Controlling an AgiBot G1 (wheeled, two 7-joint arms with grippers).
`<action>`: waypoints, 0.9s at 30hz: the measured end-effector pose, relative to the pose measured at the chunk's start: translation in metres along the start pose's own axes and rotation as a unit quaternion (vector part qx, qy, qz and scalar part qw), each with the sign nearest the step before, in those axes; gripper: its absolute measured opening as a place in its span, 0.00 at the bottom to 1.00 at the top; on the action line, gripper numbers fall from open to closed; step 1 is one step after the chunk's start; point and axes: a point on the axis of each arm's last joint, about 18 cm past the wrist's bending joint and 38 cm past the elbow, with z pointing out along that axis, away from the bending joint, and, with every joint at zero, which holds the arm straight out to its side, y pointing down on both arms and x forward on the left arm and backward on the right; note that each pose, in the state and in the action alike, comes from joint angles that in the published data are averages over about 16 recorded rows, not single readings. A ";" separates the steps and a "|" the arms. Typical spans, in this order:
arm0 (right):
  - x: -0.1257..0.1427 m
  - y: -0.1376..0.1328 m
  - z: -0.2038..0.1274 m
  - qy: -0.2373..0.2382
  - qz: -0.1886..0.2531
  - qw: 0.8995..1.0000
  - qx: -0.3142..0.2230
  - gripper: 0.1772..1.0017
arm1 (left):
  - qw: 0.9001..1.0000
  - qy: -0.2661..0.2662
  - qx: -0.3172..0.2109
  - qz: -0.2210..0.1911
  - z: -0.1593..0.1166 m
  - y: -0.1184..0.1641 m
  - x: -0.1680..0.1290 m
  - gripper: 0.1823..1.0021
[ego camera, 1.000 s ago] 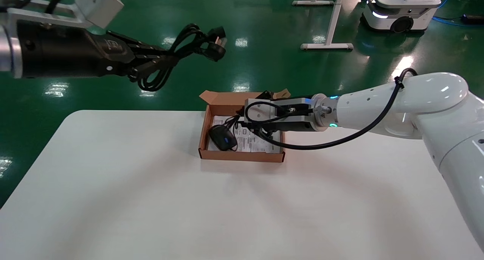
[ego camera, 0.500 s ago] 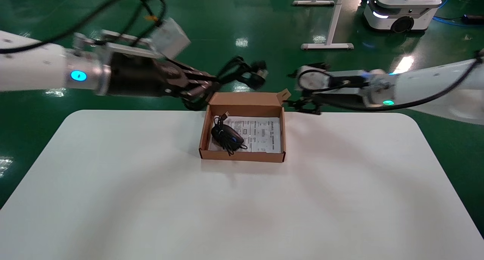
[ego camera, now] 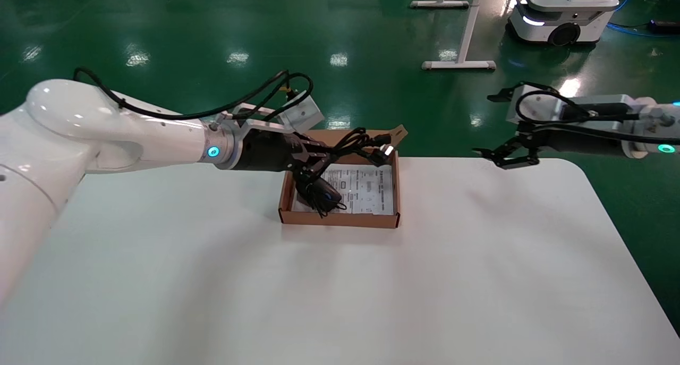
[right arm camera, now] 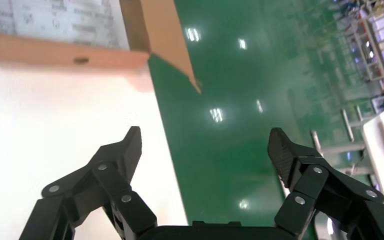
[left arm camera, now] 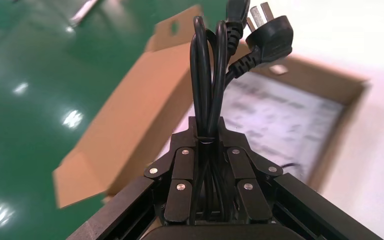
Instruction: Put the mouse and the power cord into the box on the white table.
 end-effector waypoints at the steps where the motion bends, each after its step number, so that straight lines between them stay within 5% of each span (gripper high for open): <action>1: 0.000 0.002 -0.003 0.001 0.002 1.000 0.000 0.84 | 1.000 -0.004 -0.002 0.001 0.002 0.001 -0.001 0.07; 13: 0.000 0.007 -0.013 0.009 0.020 1.000 0.010 0.98 | 1.000 -0.017 -0.002 -0.001 0.008 0.006 -0.003 0.12; 27: -0.014 -0.009 -0.018 0.011 0.078 0.993 0.088 1.00 | 0.995 0.025 0.078 -0.052 -0.019 0.021 0.013 0.37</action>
